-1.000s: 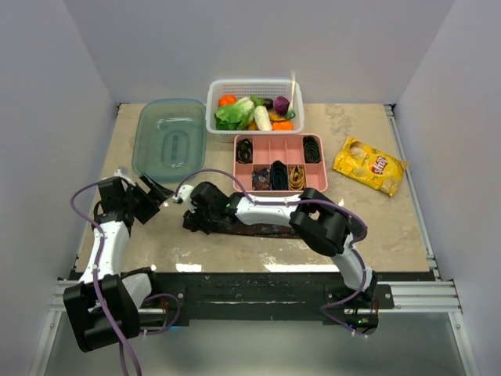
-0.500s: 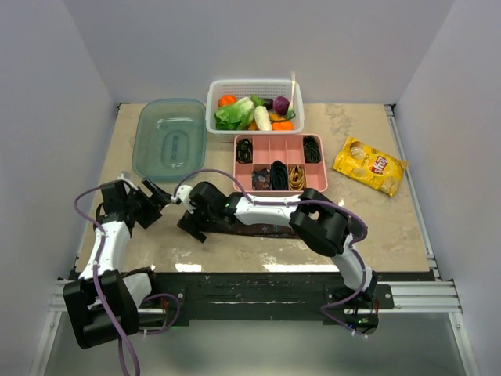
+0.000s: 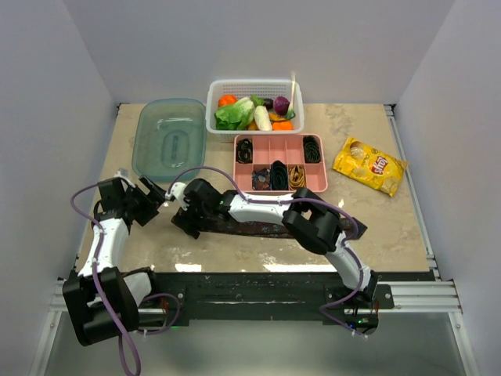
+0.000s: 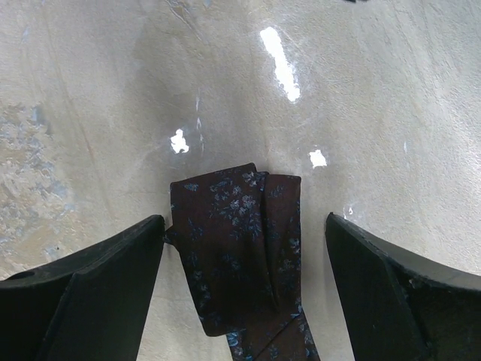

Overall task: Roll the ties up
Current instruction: Roll the tie at the center of the board.

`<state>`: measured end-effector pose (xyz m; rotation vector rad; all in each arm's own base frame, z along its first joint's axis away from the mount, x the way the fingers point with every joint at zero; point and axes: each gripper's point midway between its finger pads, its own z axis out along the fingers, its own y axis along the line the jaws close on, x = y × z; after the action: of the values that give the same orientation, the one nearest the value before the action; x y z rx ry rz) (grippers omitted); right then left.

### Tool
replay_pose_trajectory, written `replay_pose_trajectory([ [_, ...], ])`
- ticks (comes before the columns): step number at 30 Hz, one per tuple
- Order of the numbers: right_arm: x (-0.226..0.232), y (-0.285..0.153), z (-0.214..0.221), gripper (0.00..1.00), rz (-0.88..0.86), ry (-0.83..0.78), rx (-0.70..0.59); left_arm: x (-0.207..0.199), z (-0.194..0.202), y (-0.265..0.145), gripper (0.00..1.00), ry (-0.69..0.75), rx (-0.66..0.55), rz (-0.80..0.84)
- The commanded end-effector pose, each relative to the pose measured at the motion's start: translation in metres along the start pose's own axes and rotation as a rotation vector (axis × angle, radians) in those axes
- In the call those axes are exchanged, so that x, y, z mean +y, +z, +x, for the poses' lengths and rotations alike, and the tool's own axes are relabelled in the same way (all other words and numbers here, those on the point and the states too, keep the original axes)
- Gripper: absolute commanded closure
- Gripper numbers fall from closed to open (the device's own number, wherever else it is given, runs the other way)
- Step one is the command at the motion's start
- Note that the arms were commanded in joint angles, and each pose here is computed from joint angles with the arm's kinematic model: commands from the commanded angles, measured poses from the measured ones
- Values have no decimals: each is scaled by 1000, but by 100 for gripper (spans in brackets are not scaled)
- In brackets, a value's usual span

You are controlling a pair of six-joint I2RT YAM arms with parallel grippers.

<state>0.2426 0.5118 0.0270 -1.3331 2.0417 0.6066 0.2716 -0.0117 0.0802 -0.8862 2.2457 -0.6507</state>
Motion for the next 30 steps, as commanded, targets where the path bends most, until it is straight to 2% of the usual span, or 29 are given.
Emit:
replay_pose_trajectory([
  [1,7,7,-5,11,-34,-1,-15,-17,-14,-6,10,51,-26,55],
  [3,6,7,-7,15,-33,1,-21,-16,-14,-6,10,52,-26,54],
  [6,7,8,-8,33,-37,1,-24,-16,-14,-6,10,53,-27,55],
  [17,5,6,-18,55,-31,-8,-46,-9,-2,0,10,47,6,60],
  [19,5,5,-21,54,-31,-11,-50,-8,-1,0,11,43,14,60],
  [20,5,3,-21,45,-32,-9,-47,-8,0,0,11,42,18,59],
  [22,7,-5,-26,36,-34,-5,-61,-6,2,0,11,42,25,52],
  [23,5,-9,-30,26,-24,-3,-76,-5,4,0,11,42,30,49],
  [26,7,-30,-49,15,-20,-2,-130,-2,10,0,11,29,45,42],
  [27,8,-35,-52,8,-22,34,-140,1,13,1,11,19,54,36],
  [30,10,-57,-71,4,-21,53,-191,3,17,1,12,1,58,29],
])
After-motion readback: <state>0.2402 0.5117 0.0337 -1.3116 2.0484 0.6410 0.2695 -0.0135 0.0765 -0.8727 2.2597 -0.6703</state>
